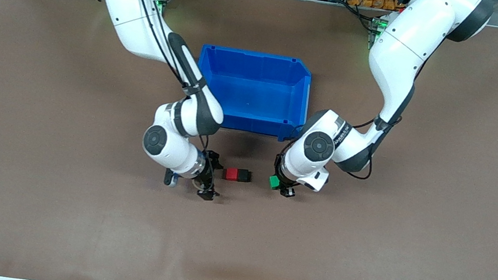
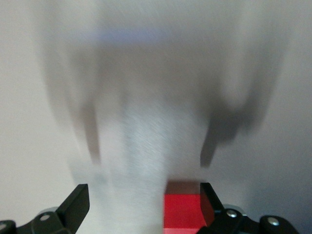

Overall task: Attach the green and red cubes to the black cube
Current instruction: 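Set the red cube against the black cube and open the right gripper, then withdraw the right gripper while the left gripper presses green against black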

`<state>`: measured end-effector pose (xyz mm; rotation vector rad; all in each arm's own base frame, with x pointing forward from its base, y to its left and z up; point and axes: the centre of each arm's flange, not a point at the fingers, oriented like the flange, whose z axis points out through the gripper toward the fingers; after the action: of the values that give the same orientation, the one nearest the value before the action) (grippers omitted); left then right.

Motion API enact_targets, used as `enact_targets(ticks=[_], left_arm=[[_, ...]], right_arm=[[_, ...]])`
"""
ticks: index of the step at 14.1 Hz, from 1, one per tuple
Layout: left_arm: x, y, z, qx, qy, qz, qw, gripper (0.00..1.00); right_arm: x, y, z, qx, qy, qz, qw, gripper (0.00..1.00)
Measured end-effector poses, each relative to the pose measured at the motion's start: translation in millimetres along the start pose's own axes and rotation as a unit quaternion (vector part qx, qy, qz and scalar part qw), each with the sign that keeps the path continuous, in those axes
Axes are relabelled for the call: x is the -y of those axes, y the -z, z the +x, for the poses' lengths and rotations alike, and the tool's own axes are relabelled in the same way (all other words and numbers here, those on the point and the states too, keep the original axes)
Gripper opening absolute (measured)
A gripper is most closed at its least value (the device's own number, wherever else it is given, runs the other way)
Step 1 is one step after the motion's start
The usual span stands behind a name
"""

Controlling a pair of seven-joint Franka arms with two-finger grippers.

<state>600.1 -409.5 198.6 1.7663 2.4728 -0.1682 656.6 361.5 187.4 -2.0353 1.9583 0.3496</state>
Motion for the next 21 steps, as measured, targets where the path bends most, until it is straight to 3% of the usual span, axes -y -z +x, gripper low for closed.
enact_targets(ticks=[5,9,11,13,17,18,21], left_arm=[[27,-8,-18,-0.002,-0.028,0.004,1.0,0.4],[47,-18,-30,0.001,-0.048,0.005,0.999,0.4],[51,-23,-31,-0.001,-0.052,0.006,0.999,0.4],[52,-24,-32,-0.001,-0.063,0.004,0.998,0.4],[50,-25,-35,0.008,-0.083,-0.008,0.996,0.4],[50,-25,-35,0.009,-0.087,-0.01,0.996,0.4],[48,-24,-35,0.014,-0.094,-0.015,0.995,0.4]], right_arm=[[38,103,29,-0.051,0.038,-0.058,0.996,1.0],[68,174,90,-0.041,0.122,-0.079,0.989,1.0],[75,205,127,-0.035,0.184,-0.093,0.978,1.0],[77,248,167,-0.036,0.26,-0.108,0.959,1.0],[78,357,235,-0.067,0.391,-0.073,0.915,1.0],[73,384,248,-0.07,0.404,-0.067,0.91,1.0],[48,447,273,-0.055,0.405,-0.068,0.91,1.0]])
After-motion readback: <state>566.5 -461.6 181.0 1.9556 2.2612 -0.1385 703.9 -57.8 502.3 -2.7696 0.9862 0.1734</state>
